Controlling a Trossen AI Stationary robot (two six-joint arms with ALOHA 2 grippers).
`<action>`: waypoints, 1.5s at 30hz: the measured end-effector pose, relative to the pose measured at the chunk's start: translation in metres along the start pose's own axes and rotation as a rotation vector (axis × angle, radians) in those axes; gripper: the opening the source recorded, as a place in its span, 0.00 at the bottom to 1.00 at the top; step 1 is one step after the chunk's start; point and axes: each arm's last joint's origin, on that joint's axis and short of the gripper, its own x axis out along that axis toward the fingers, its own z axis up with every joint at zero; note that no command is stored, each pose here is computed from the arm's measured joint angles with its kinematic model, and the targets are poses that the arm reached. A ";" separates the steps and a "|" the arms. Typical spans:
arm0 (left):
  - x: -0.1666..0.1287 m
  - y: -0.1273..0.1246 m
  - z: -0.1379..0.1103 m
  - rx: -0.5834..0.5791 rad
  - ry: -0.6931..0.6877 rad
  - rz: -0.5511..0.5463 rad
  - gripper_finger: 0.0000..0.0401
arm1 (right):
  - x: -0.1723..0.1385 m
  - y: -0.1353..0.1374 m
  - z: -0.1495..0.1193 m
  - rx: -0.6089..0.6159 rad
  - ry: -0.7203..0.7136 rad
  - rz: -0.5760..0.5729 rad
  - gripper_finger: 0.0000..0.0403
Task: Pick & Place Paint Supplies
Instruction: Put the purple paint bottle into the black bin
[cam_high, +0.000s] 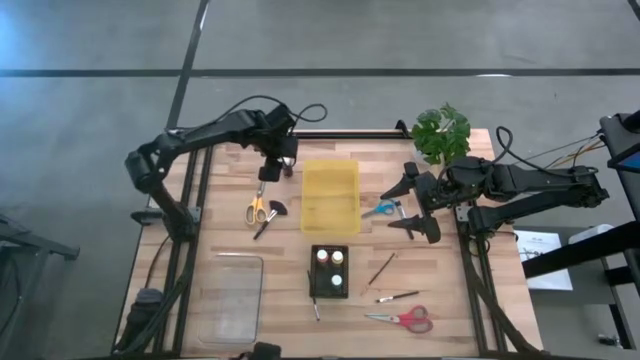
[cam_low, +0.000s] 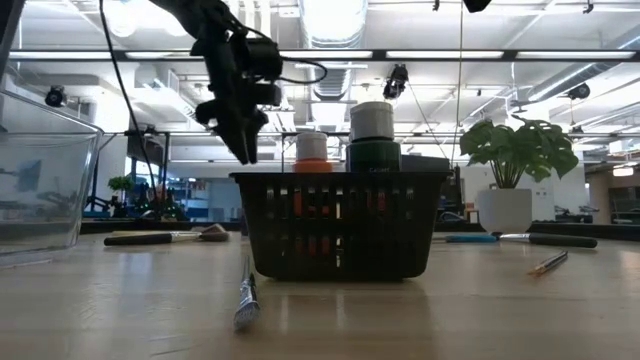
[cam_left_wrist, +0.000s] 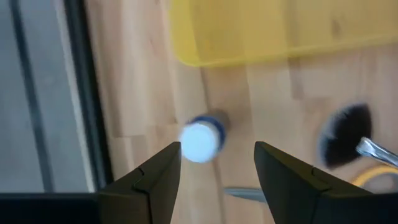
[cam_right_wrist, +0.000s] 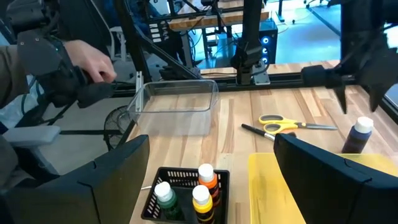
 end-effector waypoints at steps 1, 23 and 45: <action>0.001 0.002 0.001 0.001 -0.010 0.005 0.52 | 0.000 0.000 0.000 -0.003 0.000 0.000 0.85; 0.030 0.014 -0.003 0.014 0.019 -0.016 0.52 | 0.000 0.000 -0.001 -0.011 0.007 -0.001 0.85; 0.037 0.014 -0.011 -0.026 -0.002 -0.064 0.52 | 0.000 0.000 -0.001 -0.018 0.008 -0.003 0.85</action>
